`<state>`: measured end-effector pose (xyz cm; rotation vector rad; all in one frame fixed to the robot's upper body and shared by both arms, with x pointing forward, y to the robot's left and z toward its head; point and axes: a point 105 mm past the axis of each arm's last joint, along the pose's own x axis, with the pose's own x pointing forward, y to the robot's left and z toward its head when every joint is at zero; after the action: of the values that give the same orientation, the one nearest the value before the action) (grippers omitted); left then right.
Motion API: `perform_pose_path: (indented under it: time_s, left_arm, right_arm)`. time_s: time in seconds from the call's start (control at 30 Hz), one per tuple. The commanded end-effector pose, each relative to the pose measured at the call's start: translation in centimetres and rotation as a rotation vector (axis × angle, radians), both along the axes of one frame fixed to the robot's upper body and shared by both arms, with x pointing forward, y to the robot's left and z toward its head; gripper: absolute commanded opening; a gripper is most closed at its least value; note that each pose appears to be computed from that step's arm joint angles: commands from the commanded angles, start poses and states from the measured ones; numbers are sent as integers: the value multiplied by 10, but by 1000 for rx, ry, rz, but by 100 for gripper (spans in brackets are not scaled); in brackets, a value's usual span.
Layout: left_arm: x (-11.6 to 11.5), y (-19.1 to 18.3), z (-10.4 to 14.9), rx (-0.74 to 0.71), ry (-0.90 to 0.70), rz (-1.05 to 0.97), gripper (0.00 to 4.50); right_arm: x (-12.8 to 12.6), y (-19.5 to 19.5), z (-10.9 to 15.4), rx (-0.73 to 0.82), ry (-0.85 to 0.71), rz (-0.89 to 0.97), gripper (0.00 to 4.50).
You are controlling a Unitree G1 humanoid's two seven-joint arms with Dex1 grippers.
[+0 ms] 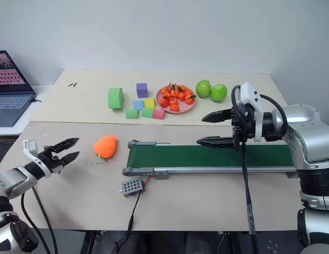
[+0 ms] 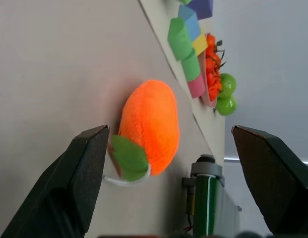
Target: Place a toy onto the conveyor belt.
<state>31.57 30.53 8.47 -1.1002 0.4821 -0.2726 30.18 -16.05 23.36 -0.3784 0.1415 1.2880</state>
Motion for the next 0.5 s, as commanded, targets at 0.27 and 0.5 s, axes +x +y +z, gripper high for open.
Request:
perform_pose_path:
  time_s: [0.27,0.5]
  left_arm:
    - [26,-20,-19,-48,16,-15,422]
    - [41,-36,-20,-49,8,-47,422]
  right_arm:
    - [-11,-9,13,-24,-61,-41,450]
    - [-17,-11,13,-28,-57,-61,450]
